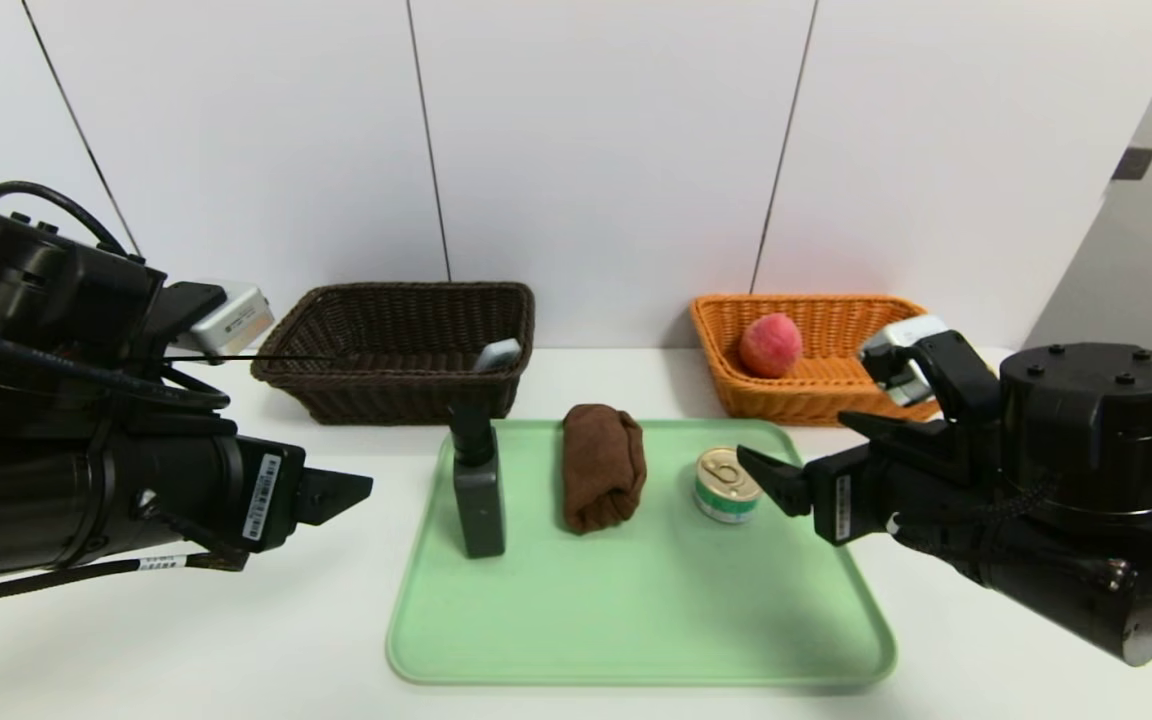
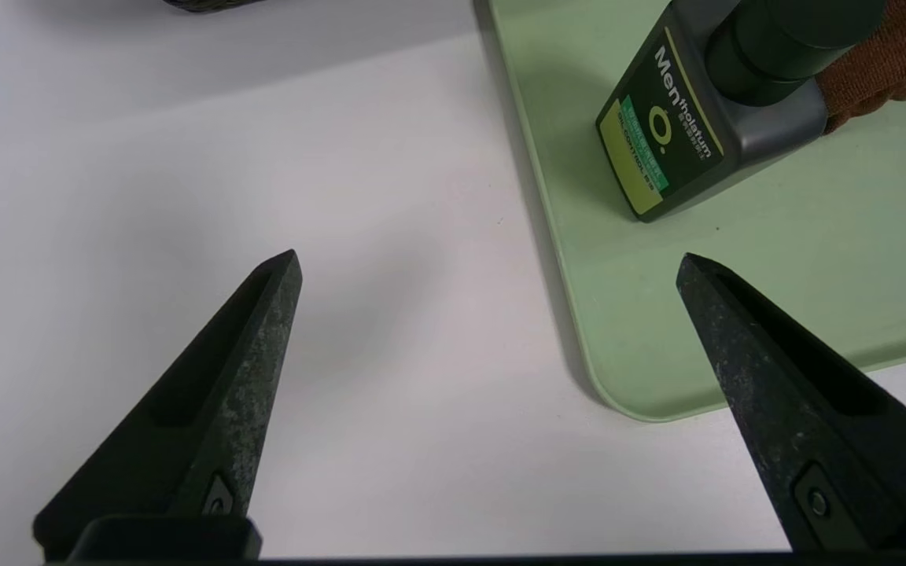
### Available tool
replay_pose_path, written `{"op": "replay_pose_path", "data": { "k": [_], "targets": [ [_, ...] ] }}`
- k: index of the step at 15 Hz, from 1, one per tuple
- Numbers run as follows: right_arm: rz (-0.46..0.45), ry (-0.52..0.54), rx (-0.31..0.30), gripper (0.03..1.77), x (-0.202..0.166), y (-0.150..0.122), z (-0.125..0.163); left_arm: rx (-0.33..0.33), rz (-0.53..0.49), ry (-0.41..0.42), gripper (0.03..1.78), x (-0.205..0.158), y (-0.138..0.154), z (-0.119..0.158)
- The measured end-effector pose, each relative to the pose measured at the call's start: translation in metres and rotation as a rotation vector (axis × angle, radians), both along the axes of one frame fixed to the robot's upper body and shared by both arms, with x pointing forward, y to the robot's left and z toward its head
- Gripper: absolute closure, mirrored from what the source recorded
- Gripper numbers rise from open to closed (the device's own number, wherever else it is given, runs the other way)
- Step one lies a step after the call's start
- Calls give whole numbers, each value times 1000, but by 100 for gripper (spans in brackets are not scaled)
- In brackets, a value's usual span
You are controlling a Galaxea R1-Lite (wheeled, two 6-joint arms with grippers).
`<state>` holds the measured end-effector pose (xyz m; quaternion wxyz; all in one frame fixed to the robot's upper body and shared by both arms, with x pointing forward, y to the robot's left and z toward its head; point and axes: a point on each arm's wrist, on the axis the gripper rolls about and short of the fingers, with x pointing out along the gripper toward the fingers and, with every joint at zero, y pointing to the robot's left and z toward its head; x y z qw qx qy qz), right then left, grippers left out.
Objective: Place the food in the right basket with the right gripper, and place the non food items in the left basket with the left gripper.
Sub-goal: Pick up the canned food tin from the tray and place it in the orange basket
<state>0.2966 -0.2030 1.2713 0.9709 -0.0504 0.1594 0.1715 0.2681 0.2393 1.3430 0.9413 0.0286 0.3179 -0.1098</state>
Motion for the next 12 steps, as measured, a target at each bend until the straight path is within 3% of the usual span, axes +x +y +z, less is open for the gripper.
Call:
{"op": "replay_pose_path", "data": {
  "k": [5, 12],
  "targets": [
    [28, 69, -32, 11, -11, -7, -21, 4, -3, 9, 12, -1, 0, -3],
    [29, 56, -23, 11, -6, -3, -39, 8, -3, 15, 12, 3, -2, -5]
  ]
}}
